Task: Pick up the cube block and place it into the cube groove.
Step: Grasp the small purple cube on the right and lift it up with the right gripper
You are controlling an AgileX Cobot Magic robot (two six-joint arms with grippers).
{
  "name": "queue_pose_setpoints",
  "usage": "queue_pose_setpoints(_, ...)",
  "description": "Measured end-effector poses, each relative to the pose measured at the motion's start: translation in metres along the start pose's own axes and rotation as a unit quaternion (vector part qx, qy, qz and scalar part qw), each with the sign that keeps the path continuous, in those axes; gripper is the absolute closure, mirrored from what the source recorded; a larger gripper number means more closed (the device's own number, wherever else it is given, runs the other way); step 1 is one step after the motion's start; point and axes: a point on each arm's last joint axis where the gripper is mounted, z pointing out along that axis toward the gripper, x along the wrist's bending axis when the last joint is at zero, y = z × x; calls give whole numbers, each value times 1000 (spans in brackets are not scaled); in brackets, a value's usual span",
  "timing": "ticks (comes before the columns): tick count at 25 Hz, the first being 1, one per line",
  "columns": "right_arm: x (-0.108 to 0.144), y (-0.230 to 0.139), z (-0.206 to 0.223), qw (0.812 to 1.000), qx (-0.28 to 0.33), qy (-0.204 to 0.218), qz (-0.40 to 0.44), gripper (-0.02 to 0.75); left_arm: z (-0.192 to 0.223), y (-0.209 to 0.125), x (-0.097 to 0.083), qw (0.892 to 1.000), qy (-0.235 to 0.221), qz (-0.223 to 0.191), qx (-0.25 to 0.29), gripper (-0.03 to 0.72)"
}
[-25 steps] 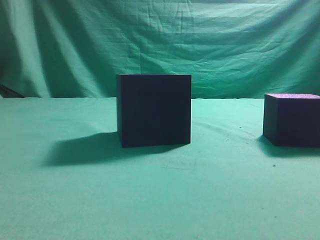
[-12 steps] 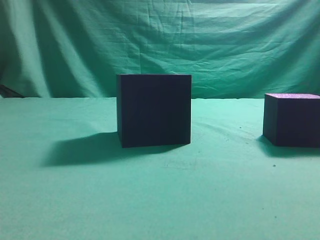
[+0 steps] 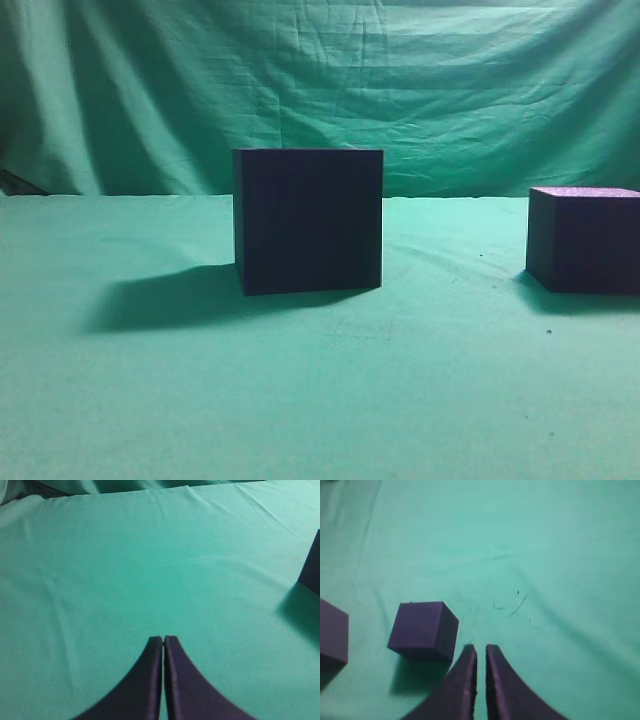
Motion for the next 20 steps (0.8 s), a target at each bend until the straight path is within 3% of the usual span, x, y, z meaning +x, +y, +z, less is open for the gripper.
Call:
queue_pose_setpoints(5, 11, 26, 14, 991, 113, 18, -72, 738, 0, 0, 0, 1000, 0, 0, 0, 688)
queue_pose_setpoints(9, 33, 46, 34, 971, 190, 36, -139, 738, 0, 0, 0, 1000, 0, 0, 0, 688)
queue_pose_setpoints(16, 73, 62, 85, 936, 291, -28, -198, 738, 0, 0, 0, 1000, 0, 0, 0, 688)
queue_pose_setpoints(17, 79, 63, 94, 933, 298, -29, -200, 689, 0, 0, 0, 1000, 0, 0, 0, 688)
queue_pose_setpoints(18, 84, 64, 103, 932, 306, -33, -193, 689, 0, 0, 0, 1000, 0, 0, 0, 688)
queue_pose_setpoints(20, 90, 64, 118, 931, 318, -43, -175, 589, 0, 0, 0, 1000, 0, 0, 0, 688)
